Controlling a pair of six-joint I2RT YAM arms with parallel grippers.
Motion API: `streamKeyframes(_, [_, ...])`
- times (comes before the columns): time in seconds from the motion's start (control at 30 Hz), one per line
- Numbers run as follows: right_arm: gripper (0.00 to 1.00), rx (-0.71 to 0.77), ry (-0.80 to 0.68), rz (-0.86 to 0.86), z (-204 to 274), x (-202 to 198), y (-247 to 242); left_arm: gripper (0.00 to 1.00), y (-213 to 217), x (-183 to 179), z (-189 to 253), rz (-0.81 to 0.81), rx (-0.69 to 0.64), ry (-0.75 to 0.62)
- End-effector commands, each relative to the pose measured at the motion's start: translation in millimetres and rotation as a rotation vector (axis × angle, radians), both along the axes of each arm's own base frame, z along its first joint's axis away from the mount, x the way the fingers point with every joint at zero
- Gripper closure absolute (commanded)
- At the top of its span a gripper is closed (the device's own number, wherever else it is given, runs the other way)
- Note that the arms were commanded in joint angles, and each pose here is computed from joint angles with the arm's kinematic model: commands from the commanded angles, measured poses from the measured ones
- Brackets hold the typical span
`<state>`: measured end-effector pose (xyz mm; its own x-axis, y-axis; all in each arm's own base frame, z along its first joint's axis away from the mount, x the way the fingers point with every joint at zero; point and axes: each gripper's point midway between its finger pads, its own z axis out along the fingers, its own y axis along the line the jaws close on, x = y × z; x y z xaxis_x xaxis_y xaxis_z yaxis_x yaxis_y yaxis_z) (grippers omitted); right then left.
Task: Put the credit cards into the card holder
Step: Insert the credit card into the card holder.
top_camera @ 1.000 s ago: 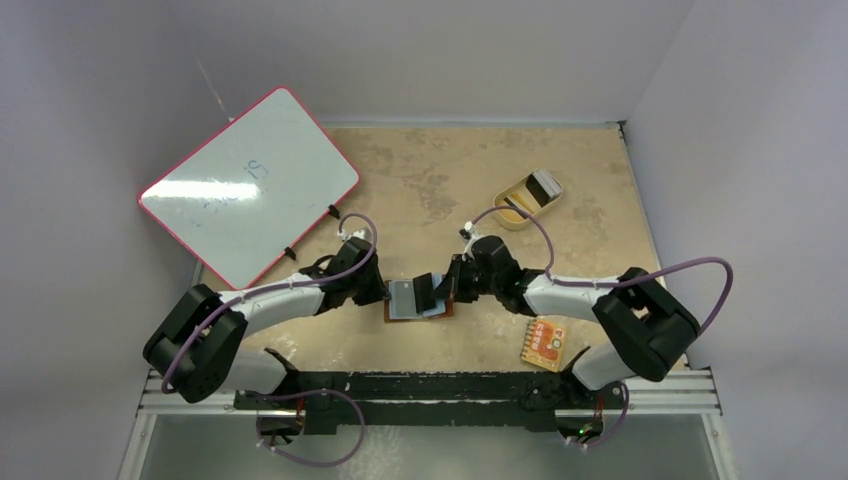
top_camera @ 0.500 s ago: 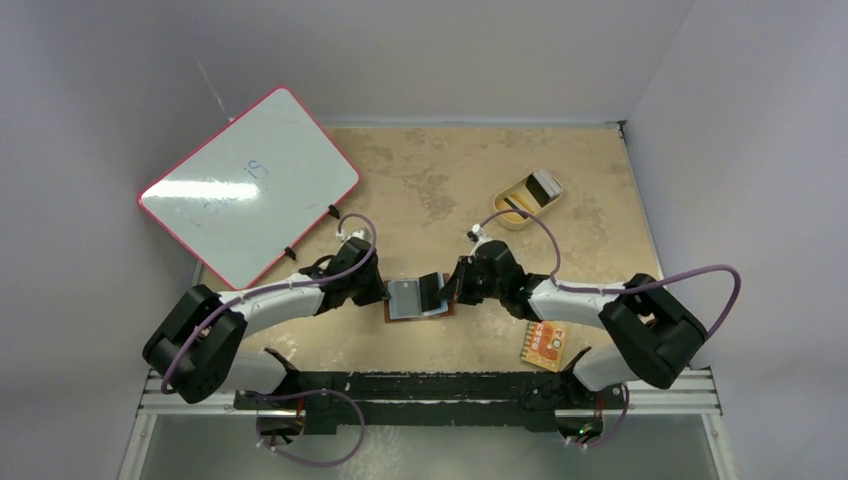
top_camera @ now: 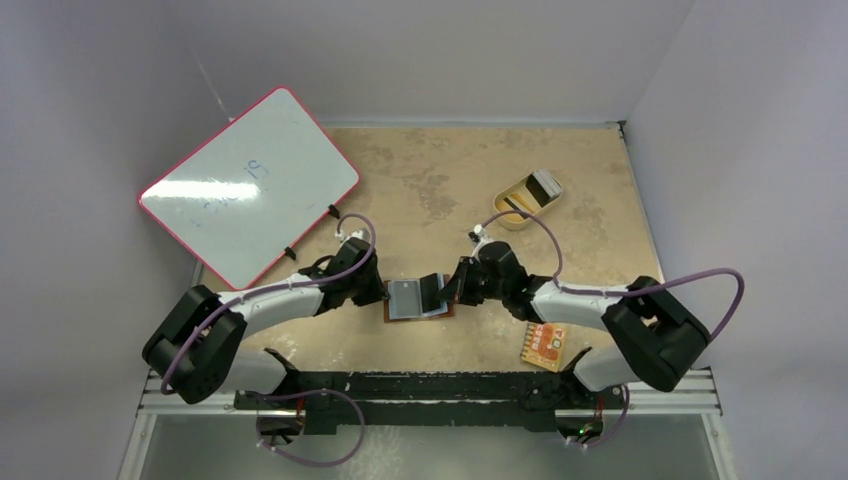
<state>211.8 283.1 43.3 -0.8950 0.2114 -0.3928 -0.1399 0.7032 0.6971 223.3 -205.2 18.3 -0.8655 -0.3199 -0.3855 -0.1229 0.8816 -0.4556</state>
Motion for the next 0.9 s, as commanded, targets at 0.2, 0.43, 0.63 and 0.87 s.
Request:
streamKeyframes(0.2, [1.0, 0.069, -0.091, -0.036, 35, 18, 10, 1.0, 8, -7, -9, 0.02, 0.028, 0.023])
streamKeyframes(0.43, [1.0, 0.069, -0.103, -0.058, 31, 27, 13, 1.0, 10, -10, -10, 0.023, 0.03, 0.028])
streamKeyframes(0.63, [1.0, 0.095, -0.1, -0.06, 34, 28, 16, 1.0, 10, -10, -10, 0.024, 0.029, 0.028])
streamKeyframes(0.87, [1.0, 0.073, -0.127, -0.058, 49, 29, 12, 1.0, 8, -9, -10, 0.018, 0.023, 0.03])
